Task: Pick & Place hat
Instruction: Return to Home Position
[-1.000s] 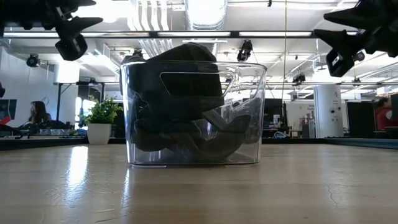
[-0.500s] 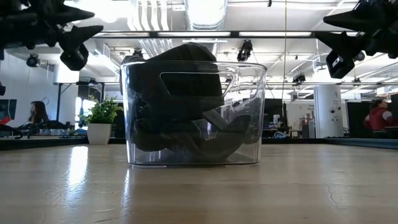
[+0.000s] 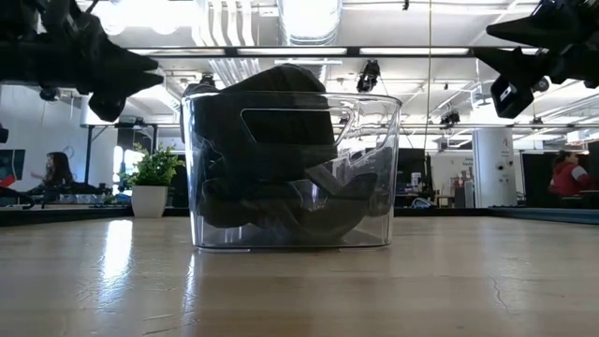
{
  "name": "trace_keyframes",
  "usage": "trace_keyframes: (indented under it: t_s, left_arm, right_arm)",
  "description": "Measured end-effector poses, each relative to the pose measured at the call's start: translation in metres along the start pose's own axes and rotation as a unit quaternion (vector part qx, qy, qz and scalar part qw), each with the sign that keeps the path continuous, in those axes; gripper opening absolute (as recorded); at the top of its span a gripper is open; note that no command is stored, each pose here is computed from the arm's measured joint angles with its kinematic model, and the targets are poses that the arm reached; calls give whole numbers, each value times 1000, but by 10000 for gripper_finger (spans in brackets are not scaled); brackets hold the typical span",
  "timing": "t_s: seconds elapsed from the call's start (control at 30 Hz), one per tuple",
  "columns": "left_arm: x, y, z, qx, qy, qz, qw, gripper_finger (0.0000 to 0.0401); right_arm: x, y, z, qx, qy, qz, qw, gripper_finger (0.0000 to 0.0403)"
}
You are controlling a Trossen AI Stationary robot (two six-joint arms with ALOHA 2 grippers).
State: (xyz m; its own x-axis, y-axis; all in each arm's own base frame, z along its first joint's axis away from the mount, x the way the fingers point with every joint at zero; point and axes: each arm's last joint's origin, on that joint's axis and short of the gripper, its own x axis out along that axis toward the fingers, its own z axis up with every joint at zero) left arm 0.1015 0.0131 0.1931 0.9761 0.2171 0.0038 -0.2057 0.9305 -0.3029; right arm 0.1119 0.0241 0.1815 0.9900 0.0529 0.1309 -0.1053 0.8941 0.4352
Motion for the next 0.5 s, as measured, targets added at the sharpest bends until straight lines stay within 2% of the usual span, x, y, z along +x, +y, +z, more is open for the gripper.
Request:
trace_keyframes:
  t_s: [0.23, 0.33, 0.5]
  left_arm:
    - [1, -2, -4, 117, 24, -46, 992, 128]
    - [1, -1, -10, 115, 45, -64, 990, 128]
    - [3, 4, -30, 111, 37, -71, 991, 128]
  right_arm:
    - [0, 0, 0, 0, 1, 0, 1000, 132]
    - [0, 0, -1, -1, 3, -1, 1000, 130]
    - [0, 0, -1, -1, 3, -1, 1000, 123]
